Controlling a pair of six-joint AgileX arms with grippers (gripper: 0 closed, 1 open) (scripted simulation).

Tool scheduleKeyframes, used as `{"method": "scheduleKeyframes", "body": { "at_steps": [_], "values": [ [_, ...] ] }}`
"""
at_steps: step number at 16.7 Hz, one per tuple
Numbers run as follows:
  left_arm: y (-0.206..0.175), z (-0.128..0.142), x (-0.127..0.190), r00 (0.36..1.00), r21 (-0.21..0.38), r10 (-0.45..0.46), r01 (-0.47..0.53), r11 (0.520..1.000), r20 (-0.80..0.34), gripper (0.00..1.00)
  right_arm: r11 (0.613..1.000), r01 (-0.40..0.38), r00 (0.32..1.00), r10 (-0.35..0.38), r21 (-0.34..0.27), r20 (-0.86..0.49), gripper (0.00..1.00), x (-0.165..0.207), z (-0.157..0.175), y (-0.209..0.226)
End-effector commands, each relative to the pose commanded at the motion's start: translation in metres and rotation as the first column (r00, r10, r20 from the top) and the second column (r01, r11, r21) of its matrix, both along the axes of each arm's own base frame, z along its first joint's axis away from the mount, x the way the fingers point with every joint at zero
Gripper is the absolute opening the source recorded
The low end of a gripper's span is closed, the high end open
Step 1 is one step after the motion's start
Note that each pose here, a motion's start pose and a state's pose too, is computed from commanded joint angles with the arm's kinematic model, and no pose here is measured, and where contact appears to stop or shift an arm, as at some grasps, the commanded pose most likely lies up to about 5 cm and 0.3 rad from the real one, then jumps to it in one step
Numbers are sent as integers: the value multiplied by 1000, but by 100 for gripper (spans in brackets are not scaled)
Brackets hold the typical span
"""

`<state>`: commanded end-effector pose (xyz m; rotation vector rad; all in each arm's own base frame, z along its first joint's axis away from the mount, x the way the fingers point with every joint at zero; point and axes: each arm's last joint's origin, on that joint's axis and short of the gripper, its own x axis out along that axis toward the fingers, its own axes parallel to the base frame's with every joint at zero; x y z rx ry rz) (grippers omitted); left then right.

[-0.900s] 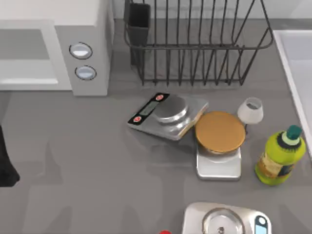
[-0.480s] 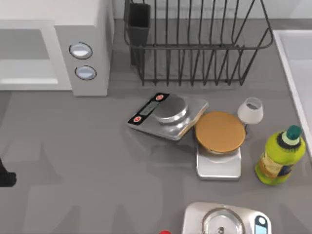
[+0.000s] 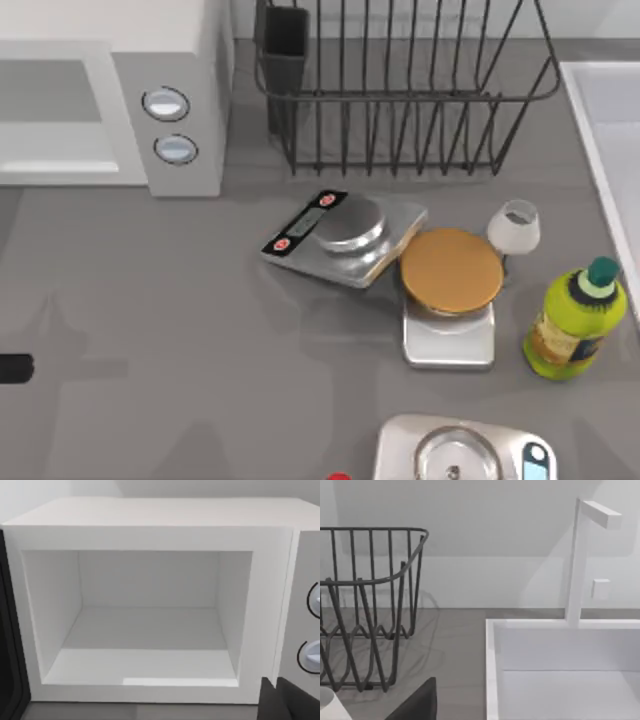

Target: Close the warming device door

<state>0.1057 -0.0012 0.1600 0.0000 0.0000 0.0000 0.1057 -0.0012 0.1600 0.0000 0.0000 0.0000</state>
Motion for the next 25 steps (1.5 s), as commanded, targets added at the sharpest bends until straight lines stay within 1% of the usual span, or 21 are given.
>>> {"method": "scheduleKeyframes", "body": {
  "at_steps": [9, 18, 25],
  "values": [
    [0, 1, 0, 1000, 0, 0, 0, 1000, 1, 0, 1000, 0, 1000, 0, 0, 0, 100, 0, 0, 0],
    [7, 27, 14, 1000, 0, 0, 0, 1000, 0, 0, 1000, 0, 1000, 0, 0, 0, 100, 0, 0, 0],
    [11, 21, 20, 1000, -1, -2, 2, 1000, -13, 0, 1000, 0, 1000, 0, 0, 0, 100, 0, 0, 0]
  ]
}}
